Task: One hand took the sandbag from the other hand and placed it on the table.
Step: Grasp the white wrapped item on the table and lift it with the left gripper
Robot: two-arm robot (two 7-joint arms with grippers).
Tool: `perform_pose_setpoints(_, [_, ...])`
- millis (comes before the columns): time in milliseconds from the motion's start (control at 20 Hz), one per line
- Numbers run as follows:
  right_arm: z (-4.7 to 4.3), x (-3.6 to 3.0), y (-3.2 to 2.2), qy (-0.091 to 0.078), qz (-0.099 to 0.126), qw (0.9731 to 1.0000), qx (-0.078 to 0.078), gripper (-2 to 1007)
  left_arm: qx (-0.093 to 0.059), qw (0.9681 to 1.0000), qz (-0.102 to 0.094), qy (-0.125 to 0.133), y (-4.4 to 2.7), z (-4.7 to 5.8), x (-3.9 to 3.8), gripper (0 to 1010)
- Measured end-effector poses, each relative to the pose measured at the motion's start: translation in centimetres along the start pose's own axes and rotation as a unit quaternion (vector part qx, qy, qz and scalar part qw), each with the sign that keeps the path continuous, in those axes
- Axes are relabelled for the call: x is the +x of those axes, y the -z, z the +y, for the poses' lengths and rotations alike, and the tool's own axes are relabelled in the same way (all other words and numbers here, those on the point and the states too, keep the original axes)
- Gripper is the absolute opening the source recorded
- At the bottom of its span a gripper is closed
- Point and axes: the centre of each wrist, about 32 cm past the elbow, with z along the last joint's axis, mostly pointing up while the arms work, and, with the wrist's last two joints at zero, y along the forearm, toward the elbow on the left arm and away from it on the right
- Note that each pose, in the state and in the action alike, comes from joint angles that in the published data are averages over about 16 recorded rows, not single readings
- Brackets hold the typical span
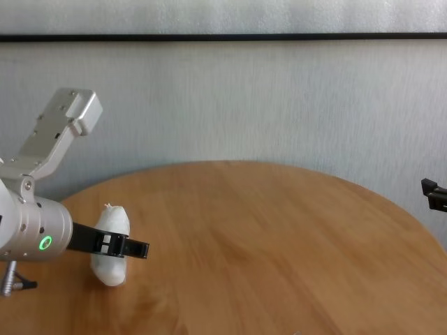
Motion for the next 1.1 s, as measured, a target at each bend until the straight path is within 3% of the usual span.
perform_pose_setpoints(400, [0.0, 0.0, 0.0, 0.0, 0.0, 1.0, 0.0, 1001, 0.001, 1.0, -0.001, -0.001, 0.0, 0.0, -0.05, 914])
perform_pose_setpoints(1100, [0.0, 0.0, 0.0, 0.0, 0.0, 1.0, 0.0, 1001, 0.002, 1.0, -0.002, -0.002, 0.0, 0.0, -0.07, 585])
